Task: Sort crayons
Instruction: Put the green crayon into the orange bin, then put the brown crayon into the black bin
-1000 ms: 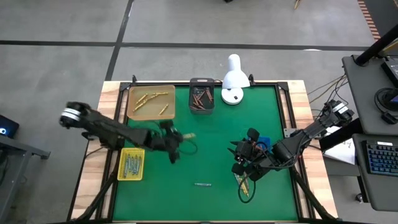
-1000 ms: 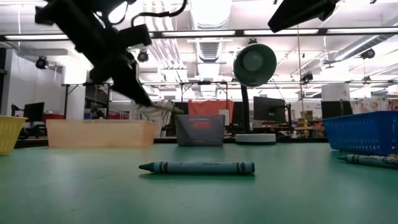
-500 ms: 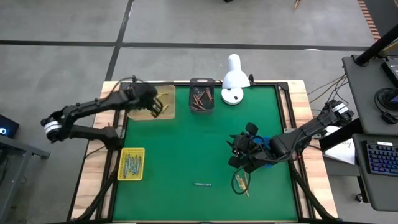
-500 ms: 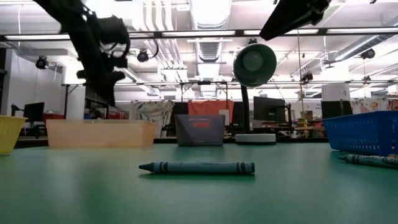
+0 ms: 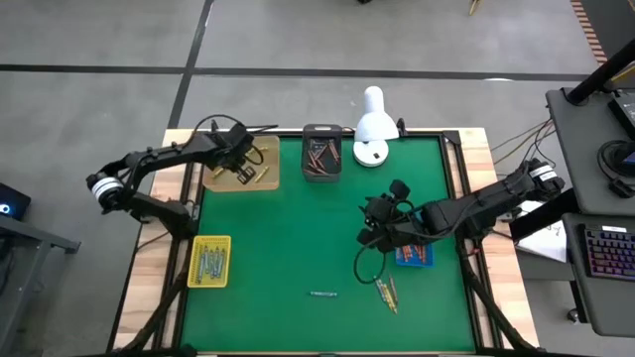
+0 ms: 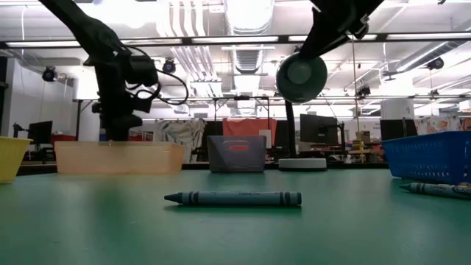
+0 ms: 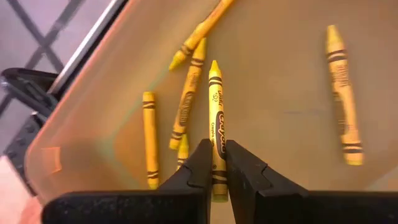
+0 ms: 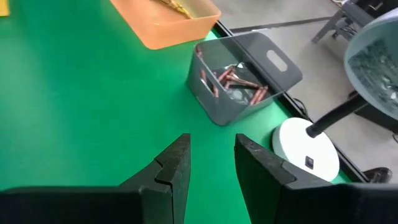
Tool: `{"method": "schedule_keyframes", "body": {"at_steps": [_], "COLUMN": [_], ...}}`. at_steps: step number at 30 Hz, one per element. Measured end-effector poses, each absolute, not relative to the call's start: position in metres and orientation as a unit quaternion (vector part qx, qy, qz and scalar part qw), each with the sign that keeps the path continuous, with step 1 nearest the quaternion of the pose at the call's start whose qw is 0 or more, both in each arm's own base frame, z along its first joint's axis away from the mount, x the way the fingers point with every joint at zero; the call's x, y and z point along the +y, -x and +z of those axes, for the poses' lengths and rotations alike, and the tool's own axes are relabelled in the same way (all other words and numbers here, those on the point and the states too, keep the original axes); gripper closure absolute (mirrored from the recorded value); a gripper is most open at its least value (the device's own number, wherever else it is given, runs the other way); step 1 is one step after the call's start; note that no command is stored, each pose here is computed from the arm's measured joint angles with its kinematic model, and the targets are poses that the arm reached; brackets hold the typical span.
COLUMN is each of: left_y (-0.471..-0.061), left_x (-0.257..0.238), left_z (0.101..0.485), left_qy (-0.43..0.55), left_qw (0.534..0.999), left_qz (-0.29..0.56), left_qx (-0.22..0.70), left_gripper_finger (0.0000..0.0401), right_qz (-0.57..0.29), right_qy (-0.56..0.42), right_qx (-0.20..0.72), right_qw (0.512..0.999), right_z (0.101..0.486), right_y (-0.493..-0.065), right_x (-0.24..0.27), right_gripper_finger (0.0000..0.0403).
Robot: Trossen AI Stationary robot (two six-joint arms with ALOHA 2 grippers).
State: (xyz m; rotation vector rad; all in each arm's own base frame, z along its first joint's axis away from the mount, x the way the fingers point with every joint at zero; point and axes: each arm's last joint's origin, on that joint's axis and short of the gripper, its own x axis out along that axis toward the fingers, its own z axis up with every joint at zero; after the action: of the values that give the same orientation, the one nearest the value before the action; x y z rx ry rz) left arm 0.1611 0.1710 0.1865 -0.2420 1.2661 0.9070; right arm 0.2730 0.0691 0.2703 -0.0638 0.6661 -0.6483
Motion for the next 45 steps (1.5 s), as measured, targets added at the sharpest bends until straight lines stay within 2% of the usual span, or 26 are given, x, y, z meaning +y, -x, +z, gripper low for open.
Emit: {"method": "schedule_keyframes", "body": {"at_steps": [5, 13, 21, 25, 28, 31, 35, 39, 45], "left_y": [-0.161, -0.162, -0.186, -0.204, -0.214, -0.221, -0.225, -0.226, -0.229], "left_x": [0.173, 0.16, 0.103, 0.062, 0.034, 0.01, -0.015, -0.025, -0.027], "left_z": [0.184, 0.2, 0.242, 0.262, 0.273, 0.281, 0.285, 0.286, 0.282], "left_qy": [0.093, 0.1, 0.123, 0.087, 0.05, 0.012, -0.028, -0.038, -0.042], "left_qw": [0.689, 0.713, 0.836, 0.903, 0.931, 0.948, 0.961, 0.967, 0.966], "left_qz": [0.425, 0.437, 0.357, 0.278, 0.248, 0.23, 0.196, 0.177, 0.174], "left_qx": [0.58, 0.54, 0.398, 0.316, 0.262, 0.219, 0.19, 0.18, 0.188], "left_gripper_finger": [0.0363, 0.034, 0.0343, 0.0343, 0.0343, 0.0343, 0.0343, 0.0343, 0.0343], "right_qz": [-0.319, -0.251, -0.159, -0.116, -0.102, -0.086, -0.066, -0.061, -0.158], "right_qy": [0.024, -0.033, -0.182, -0.255, -0.3, -0.349, -0.417, -0.462, -0.461], "right_qx": [0.324, 0.337, 0.346, 0.365, 0.385, 0.418, 0.492, 0.588, 0.711], "right_qw": [0.89, 0.907, 0.907, 0.888, 0.867, 0.834, 0.762, 0.661, 0.507], "right_z": [0.27, 0.274, 0.29, 0.288, 0.282, 0.272, 0.251, 0.229, 0.202], "right_y": [-0.275, -0.28, -0.287, -0.288, -0.289, -0.292, -0.295, -0.291, -0.265], "right_x": [0.062, 0.066, 0.077, 0.084, 0.094, 0.107, 0.126, 0.147, 0.168], "right_gripper_finger": [0.0289, 0.0289, 0.0289, 0.0289, 0.0289, 0.029, 0.0296, 0.0308, 0.032]}}
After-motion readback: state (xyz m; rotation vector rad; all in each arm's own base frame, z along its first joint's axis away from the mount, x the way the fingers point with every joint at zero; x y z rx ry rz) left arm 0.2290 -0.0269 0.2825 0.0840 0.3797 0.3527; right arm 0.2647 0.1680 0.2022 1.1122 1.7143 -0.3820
